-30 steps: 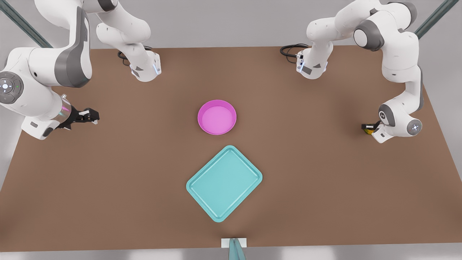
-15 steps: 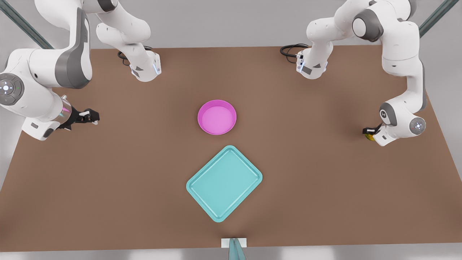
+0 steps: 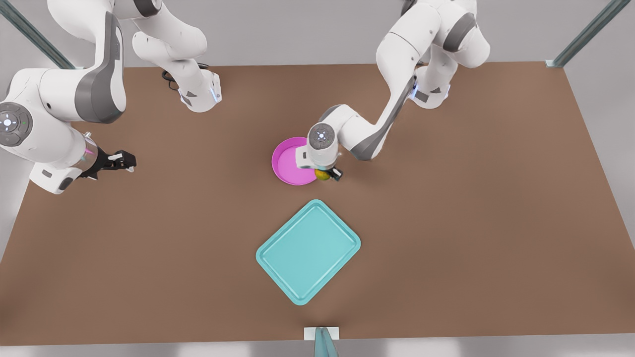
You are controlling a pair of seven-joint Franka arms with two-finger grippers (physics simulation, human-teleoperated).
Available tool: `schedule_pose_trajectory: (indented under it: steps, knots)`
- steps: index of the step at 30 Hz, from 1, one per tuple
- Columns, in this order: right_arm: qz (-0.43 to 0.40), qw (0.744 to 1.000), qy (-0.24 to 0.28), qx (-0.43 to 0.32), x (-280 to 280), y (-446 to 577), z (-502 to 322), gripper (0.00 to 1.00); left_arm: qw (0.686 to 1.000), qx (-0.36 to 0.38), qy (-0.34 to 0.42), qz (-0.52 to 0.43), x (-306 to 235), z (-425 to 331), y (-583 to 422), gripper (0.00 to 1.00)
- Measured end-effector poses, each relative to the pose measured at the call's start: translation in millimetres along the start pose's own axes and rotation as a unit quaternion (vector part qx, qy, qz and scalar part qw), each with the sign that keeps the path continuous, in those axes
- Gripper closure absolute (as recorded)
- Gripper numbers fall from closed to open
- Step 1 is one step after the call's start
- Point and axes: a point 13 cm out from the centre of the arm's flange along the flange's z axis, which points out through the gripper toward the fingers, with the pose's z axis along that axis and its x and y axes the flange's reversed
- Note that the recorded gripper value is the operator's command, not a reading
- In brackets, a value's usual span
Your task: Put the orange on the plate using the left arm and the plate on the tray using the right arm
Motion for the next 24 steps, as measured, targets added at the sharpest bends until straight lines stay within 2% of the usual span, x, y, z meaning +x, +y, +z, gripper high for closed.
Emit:
schedule_pose_trajectory:
  steps: [7,8,9,10,14,15,17,19,20,22,24]
  knots:
    - [0.0,1.0,0.002,0.0,-1.3,0.2,1.9,0.0,0.994,0.029,0.042,-0.101,10.6,37.5,-81.4,0.38]
    - [0.0,1.0,0.002,0.0,-1.5,0.2,2.2,0.0,0.992,0.029,0.045,-0.117,10.2,43.8,-82.3,0.34]
    - [0.0,1.0,0.002,0.0,-1.6,0.2,2.4,0.0,0.99,0.029,0.048,-0.133,10.0,49.3,-83.2,0.06]
    - [0.0,1.0,0.002,0.0,-1.6,0.2,2.4,0.0,0.987,0.029,0.049,-0.147,9.4,54.0,-84.1,0.0]
    - [0.0,1.0,0.002,0.0,-1.5,-0.5,2.6,0.0,0.979,0.03,0.044,-0.195,7.5,50.9,-89.0,0.0]
    - [0.0,1.0,0.004,-0.001,-2.1,-0.7,4.2,0.0,0.975,0.03,0.029,-0.22,4.4,13.9,-65.4,0.0]
    - [-0.006,0.999,0.027,-0.015,-8.5,8.3,31.1,0.0,0.941,0.019,-0.014,-0.337,5.4,-102.1,98.6,0.0]
    - [-0.023,0.995,0.069,-0.061,-17.2,44.1,89.4,0.0,0.887,-0.009,-0.039,-0.46,63.3,-192.6,284.1,0.0]
    - [-0.036,0.992,0.088,-0.086,-20.1,71.4,121.9,0.0,0.865,-0.018,-0.036,-0.5,101.0,-216.4,342.6,0.0]
    - [-0.067,0.984,0.111,-0.122,-24.8,140.5,180.3,0.0,0.842,-0.024,-0.018,-0.539,156.8,-240.5,399.4,0.0]
    - [-0.084,0.979,0.111,-0.151,-26.6,200.3,224.6,0.0,0.852,0.02,-0.009,-0.522,180.2,-263.5,408.3,0.0]
